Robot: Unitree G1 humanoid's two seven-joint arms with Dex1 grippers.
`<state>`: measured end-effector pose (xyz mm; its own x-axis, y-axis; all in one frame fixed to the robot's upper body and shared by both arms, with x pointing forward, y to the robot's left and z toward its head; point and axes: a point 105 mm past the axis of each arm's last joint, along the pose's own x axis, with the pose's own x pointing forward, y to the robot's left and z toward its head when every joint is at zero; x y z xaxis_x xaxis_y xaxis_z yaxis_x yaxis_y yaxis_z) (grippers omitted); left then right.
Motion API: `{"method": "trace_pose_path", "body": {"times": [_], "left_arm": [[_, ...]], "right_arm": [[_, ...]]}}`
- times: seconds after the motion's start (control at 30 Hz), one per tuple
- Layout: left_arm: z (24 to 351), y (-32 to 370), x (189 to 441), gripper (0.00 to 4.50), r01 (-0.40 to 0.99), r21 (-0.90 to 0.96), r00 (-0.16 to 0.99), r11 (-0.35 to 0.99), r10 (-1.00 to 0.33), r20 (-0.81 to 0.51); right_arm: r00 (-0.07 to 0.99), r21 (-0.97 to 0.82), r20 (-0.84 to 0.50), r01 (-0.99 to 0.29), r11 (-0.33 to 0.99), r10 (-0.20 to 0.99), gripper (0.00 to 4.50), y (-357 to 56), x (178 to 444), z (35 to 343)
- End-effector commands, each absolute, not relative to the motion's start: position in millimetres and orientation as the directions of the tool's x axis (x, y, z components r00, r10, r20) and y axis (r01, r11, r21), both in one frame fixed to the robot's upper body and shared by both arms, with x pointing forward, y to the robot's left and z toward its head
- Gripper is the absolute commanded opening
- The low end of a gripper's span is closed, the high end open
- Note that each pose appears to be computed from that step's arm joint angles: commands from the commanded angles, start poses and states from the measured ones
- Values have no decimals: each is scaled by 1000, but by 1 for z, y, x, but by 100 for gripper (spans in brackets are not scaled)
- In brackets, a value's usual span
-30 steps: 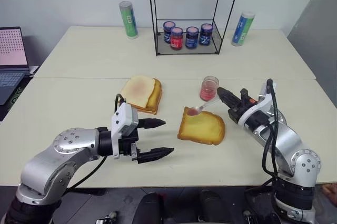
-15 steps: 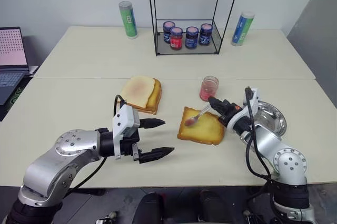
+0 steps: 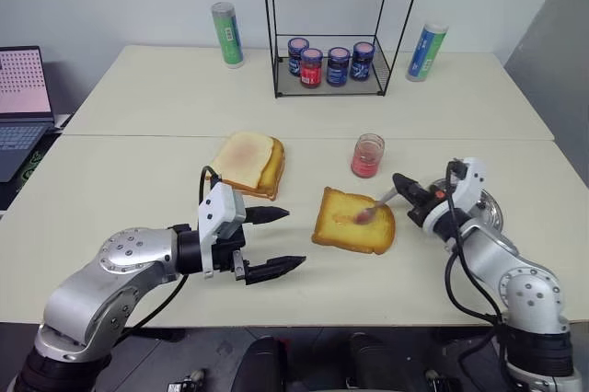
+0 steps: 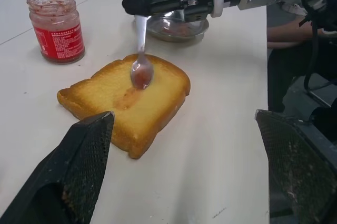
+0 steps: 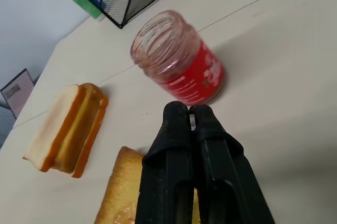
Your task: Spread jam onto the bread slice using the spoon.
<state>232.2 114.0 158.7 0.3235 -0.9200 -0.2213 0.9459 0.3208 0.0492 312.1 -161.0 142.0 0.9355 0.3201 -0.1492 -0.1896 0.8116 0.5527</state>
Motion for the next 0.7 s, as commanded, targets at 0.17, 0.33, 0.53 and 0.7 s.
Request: {"method": "trace_pose_path", "body": {"times": [0.17,0.33,0.53,0.7], "left_arm": [[166,112,235,450,951,88,309,297,-929,-204],[167,112,236,450,951,90,307,294,-930,-204],[168,112,236,450,950,94,311,297,-928,-206],[168,113,232,450,948,94,316,303,-925,-210]], "right_arm": [[938,603,-67,-233,763,340,9,-168,309,172],[912,697,-41,-266,666,407,9,-137,315,174],[877,688,-78,-296,662,474,9,-104,321,155],[885,572,-125,-306,761,449,9,-113,325,141]]}}
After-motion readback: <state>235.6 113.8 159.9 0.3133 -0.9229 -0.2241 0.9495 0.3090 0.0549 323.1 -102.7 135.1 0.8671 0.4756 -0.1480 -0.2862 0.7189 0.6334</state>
